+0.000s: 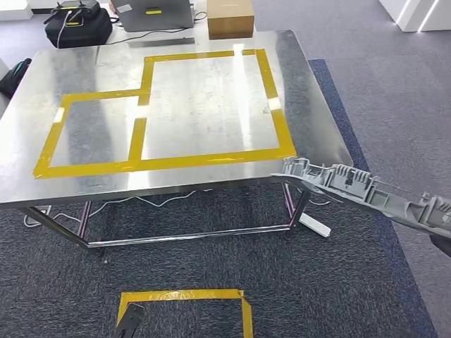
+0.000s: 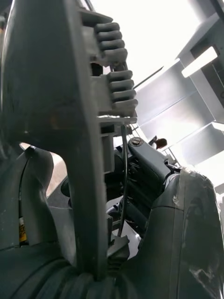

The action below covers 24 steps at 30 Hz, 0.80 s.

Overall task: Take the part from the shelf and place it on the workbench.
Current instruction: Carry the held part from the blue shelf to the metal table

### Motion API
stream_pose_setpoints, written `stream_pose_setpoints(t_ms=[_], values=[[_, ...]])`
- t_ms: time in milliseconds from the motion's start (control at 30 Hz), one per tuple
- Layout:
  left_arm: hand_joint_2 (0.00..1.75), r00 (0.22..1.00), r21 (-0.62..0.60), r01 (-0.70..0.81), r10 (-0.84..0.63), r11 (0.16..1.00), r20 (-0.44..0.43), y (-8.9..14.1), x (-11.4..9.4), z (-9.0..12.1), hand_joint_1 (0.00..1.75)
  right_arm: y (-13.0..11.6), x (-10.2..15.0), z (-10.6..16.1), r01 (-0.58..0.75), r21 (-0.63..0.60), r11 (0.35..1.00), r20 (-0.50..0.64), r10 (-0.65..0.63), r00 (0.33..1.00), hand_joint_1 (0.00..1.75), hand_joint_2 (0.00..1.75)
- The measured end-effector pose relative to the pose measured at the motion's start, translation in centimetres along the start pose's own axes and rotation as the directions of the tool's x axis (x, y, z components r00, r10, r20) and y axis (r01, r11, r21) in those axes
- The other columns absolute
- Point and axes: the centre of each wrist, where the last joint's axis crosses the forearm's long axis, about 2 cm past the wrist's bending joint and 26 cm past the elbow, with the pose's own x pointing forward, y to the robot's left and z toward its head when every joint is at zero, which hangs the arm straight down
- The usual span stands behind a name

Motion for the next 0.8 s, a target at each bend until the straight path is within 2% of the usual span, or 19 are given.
stream_pose_setpoints(t_ms=[100, 233, 367, 633, 800], values=[[1.75, 1.0, 0.003, 0.001, -0.001, 1.0, -0.002, 0.1, -0.1, 0.0, 0.0, 0.0, 0.2, 0.0, -0.049, -0.053, 0.997, 0.023, 0.05, 0.998, 1.75, 1.75], [1.75, 1.0, 0.0, 0.008, -0.008, 1.0, 0.002, 0.1, 0.0, -0.1, 0.0, 0.9, 0.9, -0.5, -0.127, -0.271, 0.954, 0.114, 0.162, 0.98, 1.75, 1.75], [1.75, 1.0, -0.011, 0.018, -0.018, 1.0, 0.015, 0.2, 0.4, -0.2, 0.0, 1.7, 2.2, -1.8, -0.118, -0.446, 0.887, 0.218, 0.236, 0.947, 1.75, 1.75], [1.75, 0.999, -0.025, 0.038, -0.037, 0.999, 0.013, 0.1, 0.6, -0.3, 0.0, 2.9, 4.2, -3.3, -0.102, -0.606, 0.789, 0.26, 0.318, 0.912, 1.75, 1.75], [1.75, 0.999, -0.024, 0.039, -0.038, 0.999, 0.013, 0.1, 0.6, -0.3, 0.0, 3.0, 4.4, -3.5, -0.097, -0.622, 0.777, 0.263, 0.324, 0.909, 1.75, 1.75]])
